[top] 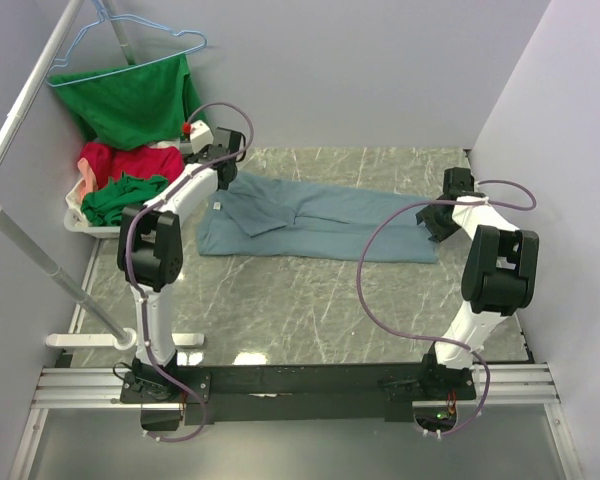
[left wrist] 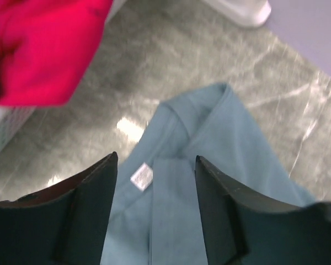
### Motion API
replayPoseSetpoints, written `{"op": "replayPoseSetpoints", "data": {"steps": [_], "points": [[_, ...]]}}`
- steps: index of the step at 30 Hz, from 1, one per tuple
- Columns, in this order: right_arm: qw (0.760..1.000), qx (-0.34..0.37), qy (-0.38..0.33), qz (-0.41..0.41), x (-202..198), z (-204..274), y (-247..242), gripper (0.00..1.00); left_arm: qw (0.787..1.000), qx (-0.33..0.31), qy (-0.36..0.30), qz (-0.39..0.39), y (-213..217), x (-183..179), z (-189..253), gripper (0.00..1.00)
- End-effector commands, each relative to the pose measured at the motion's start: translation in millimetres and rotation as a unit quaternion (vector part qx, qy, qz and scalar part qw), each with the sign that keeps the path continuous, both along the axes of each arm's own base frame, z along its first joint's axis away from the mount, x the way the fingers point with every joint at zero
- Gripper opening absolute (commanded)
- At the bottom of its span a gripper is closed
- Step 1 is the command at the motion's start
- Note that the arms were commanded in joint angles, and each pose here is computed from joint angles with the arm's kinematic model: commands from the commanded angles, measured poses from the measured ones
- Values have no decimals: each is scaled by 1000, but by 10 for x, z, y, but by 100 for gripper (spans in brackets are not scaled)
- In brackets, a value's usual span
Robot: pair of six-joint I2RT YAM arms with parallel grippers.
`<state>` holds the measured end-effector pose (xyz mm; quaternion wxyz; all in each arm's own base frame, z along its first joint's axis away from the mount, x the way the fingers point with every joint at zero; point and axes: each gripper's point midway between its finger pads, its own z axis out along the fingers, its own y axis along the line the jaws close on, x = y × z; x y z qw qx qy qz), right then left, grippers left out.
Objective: Fold and stack the t-shirts
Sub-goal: Fold the tshirt
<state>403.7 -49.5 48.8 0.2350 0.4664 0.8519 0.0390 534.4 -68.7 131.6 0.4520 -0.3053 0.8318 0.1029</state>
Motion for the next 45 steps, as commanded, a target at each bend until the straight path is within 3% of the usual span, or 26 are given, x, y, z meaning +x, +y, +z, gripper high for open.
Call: {"op": "replayPoseSetpoints", "data": {"steps": [1, 9, 14, 19, 27, 45], "points": [[998, -36, -44, -9, 127, 309, -158, 59, 999, 0, -50, -2, 23, 193, 361, 64], [996, -64, -60, -3, -53, 497, -137, 59, 994, -70, -11, -82, -277, -297, 169, 63], [996, -71, -61, 11, -177, 517, -31, 59, 977, -143, 33, -155, -687, -702, 2, 61], [996, -66, -52, 24, -278, 443, 68, 58, 964, -167, 62, -198, -1061, -939, -89, 59], [996, -58, -51, 35, -325, 397, 158, 58, 958, -185, 104, -191, -1288, -1143, -392, 54], [997, -55, -40, 38, -343, 310, 167, 57, 968, -139, 160, -132, -1161, -1302, -826, 48]]}}
